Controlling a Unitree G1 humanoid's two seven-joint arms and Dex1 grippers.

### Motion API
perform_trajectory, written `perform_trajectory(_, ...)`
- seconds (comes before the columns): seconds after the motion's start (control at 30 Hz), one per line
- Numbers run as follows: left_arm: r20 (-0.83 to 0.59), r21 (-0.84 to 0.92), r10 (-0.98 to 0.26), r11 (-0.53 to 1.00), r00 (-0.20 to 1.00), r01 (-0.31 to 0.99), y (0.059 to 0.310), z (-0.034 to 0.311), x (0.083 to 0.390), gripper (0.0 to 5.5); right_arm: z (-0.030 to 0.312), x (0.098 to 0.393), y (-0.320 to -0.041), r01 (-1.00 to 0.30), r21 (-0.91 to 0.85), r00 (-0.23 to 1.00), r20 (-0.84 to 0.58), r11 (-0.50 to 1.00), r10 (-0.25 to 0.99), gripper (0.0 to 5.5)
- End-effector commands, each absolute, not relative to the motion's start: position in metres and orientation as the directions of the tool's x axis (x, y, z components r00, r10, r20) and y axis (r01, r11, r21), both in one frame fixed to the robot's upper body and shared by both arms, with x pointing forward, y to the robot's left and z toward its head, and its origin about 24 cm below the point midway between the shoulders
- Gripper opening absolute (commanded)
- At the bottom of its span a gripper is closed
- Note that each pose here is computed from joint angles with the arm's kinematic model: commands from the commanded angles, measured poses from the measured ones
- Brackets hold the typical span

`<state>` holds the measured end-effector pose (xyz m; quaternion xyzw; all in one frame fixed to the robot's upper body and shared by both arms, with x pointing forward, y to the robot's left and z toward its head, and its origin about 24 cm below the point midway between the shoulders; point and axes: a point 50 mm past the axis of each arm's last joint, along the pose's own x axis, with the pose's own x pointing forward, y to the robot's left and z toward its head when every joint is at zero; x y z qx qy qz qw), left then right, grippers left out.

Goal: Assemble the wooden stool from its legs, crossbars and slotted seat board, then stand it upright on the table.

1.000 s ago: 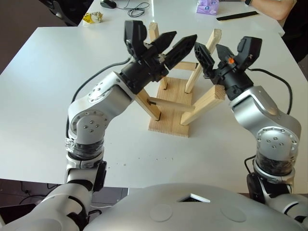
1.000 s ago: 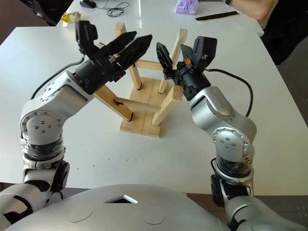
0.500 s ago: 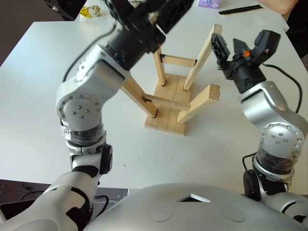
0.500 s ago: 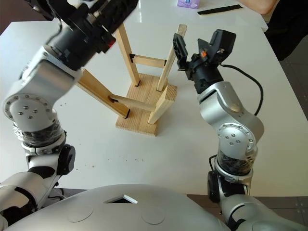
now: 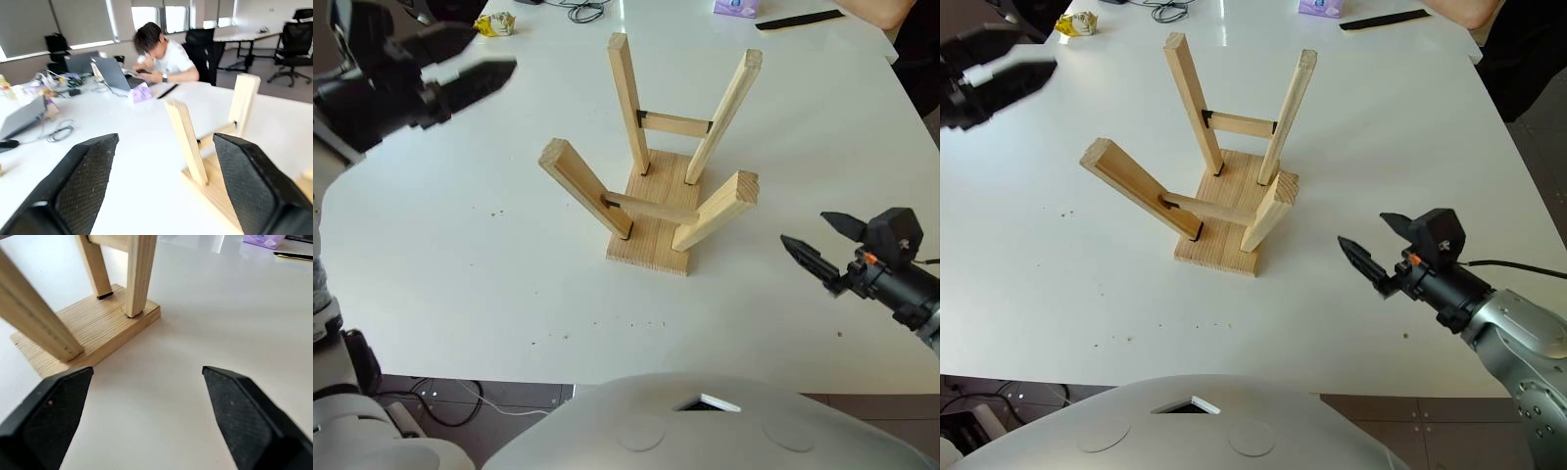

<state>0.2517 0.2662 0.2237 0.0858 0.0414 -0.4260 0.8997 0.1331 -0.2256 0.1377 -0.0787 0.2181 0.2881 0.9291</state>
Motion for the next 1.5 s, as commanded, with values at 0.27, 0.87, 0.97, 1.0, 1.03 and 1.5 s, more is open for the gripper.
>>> perform_trajectory(0.27,-0.438,0.151,-0.834,0.3,0.336,0.942,0.242,0.14,0.246,3.59,0.135,0.164,-0.165,-0.858,-0.139,0.507,-0.392,0.495,0.768,4.13)
perform_trajectory(0.87,-0.361,0.17,-0.912,0.142,0.196,0.975,0.192,0.157,0.258,3.59,0.133,0.181,-0.137,-0.886,-0.204,0.463,-0.369,0.416,0.806,4.13)
perform_trajectory(0.97,-0.392,0.167,-0.903,0.118,0.176,0.979,0.196,0.156,0.257,3.59,0.131,0.18,-0.137,-0.891,-0.203,0.455,-0.38,0.407,0.806,4.13)
perform_trajectory(1.0,-0.399,0.167,-0.901,0.108,0.168,0.98,0.196,0.156,0.257,3.59,0.13,0.18,-0.138,-0.891,-0.203,0.453,-0.387,0.405,0.803,4.13)
perform_trajectory(1.03,-0.403,0.167,-0.901,0.1,0.161,0.981,0.197,0.157,0.257,3.59,0.129,0.18,-0.14,-0.891,-0.206,0.454,-0.394,0.405,0.799,4.13)
perform_trajectory(1.5,-0.4,0.171,-0.911,0.037,0.104,0.985,0.185,0.164,0.267,3.57,0.133,0.2,-0.147,-0.843,-0.228,0.537,-0.334,0.487,0.774,3.64)
